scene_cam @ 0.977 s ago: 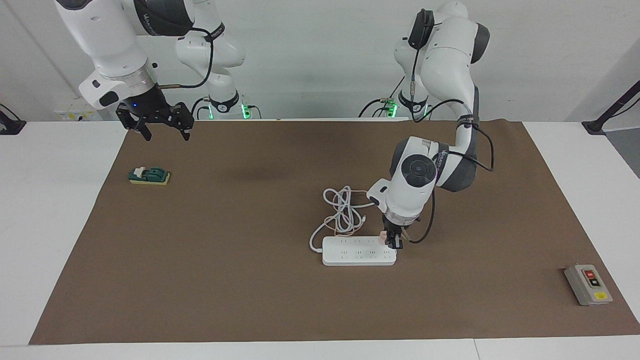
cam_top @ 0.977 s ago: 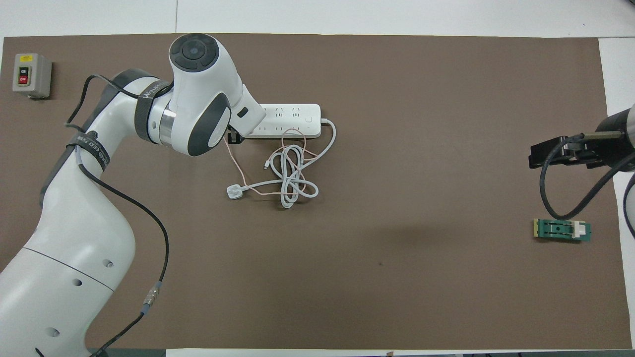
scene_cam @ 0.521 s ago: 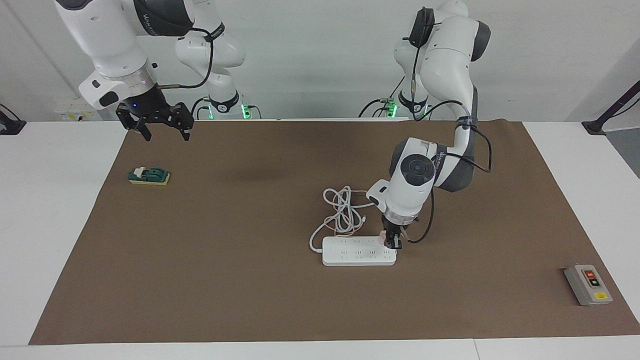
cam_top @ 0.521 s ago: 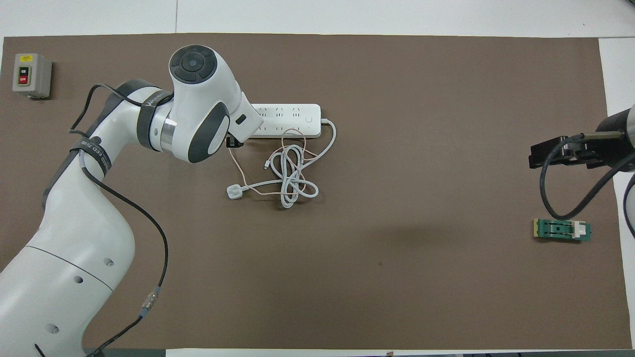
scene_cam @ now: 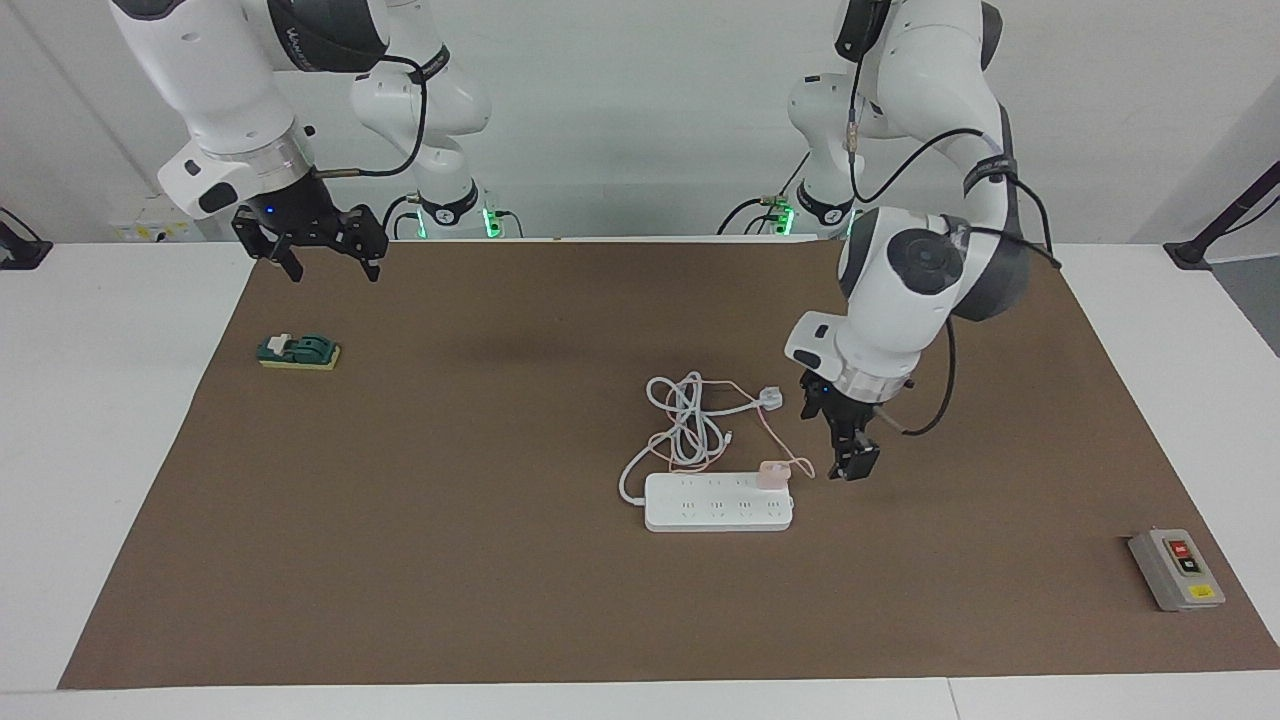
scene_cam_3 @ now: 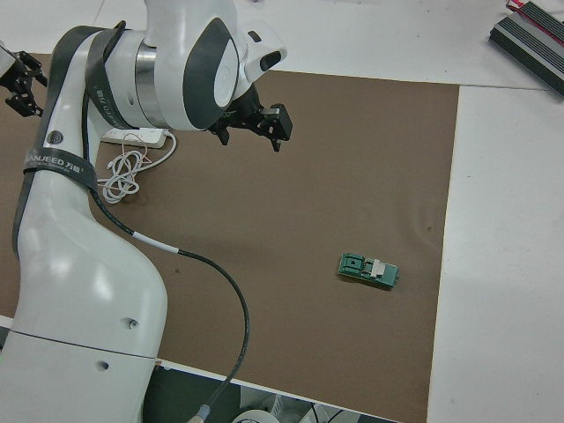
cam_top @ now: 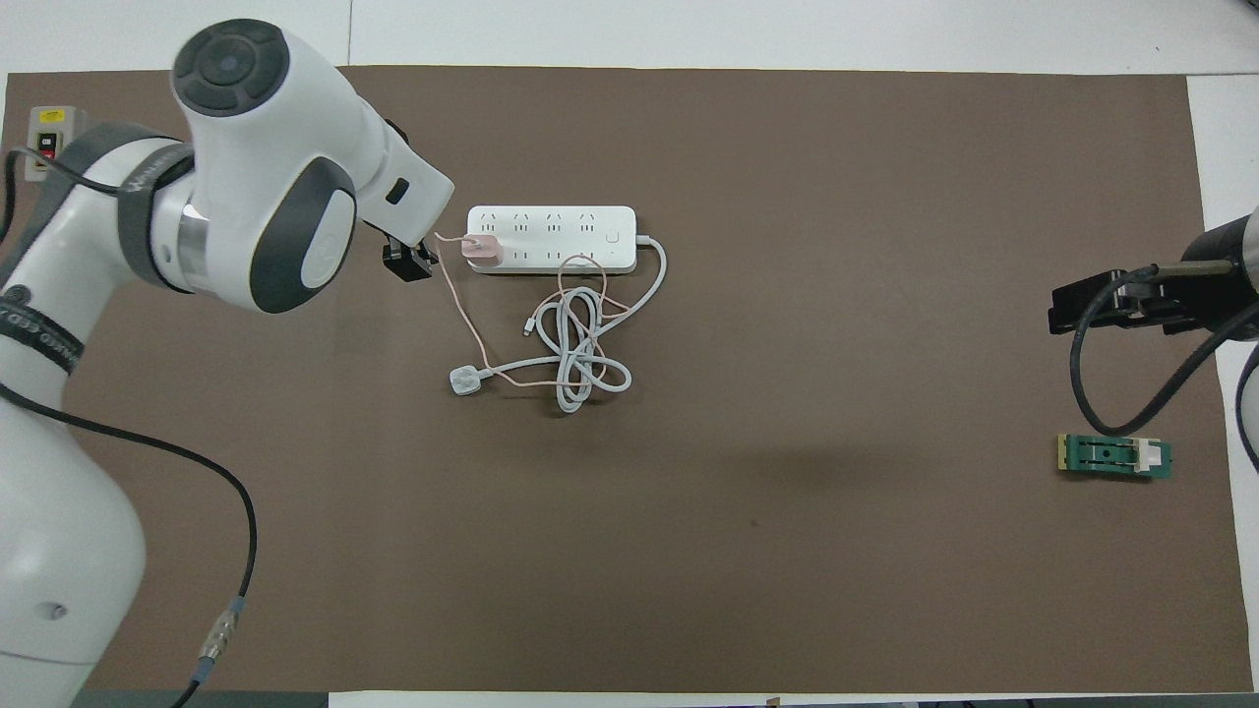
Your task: Plug charger into power strip
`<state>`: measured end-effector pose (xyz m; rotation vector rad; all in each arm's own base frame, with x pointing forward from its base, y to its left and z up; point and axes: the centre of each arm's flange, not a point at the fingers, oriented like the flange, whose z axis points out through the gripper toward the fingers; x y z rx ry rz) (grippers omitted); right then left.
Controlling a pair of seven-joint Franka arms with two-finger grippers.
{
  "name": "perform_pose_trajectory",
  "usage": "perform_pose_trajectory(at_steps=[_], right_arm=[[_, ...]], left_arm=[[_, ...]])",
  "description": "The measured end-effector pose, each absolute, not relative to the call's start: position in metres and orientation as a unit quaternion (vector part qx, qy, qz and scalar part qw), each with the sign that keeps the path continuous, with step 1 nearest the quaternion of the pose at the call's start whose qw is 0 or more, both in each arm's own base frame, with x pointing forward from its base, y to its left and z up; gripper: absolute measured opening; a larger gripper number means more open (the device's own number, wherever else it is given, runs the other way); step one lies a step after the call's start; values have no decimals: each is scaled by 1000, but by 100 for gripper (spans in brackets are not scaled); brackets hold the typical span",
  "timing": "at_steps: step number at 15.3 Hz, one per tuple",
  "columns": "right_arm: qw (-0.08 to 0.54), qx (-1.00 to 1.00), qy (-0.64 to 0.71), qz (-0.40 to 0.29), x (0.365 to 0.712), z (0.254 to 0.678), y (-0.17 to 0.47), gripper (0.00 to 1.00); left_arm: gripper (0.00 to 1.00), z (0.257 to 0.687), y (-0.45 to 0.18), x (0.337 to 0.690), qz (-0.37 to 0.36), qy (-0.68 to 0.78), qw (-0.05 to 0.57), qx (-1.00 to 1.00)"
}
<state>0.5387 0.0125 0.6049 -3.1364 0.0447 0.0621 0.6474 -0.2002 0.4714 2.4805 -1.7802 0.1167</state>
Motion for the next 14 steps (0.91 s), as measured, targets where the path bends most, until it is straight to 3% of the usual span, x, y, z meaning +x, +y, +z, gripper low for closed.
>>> perform_pose_trajectory(at_steps=[5, 10, 14], right_arm=[[2, -1000, 14, 20, 539, 605, 12, 100], [2, -1000, 14, 20, 539, 605, 12, 100], [2, -1000, 14, 20, 539, 605, 12, 100]], left_arm=[[100, 528, -117, 633, 18, -489, 63, 870], [100, 594, -80, 582, -33, -358, 64, 931], [100, 619, -56, 570, -26, -234, 54, 970]])
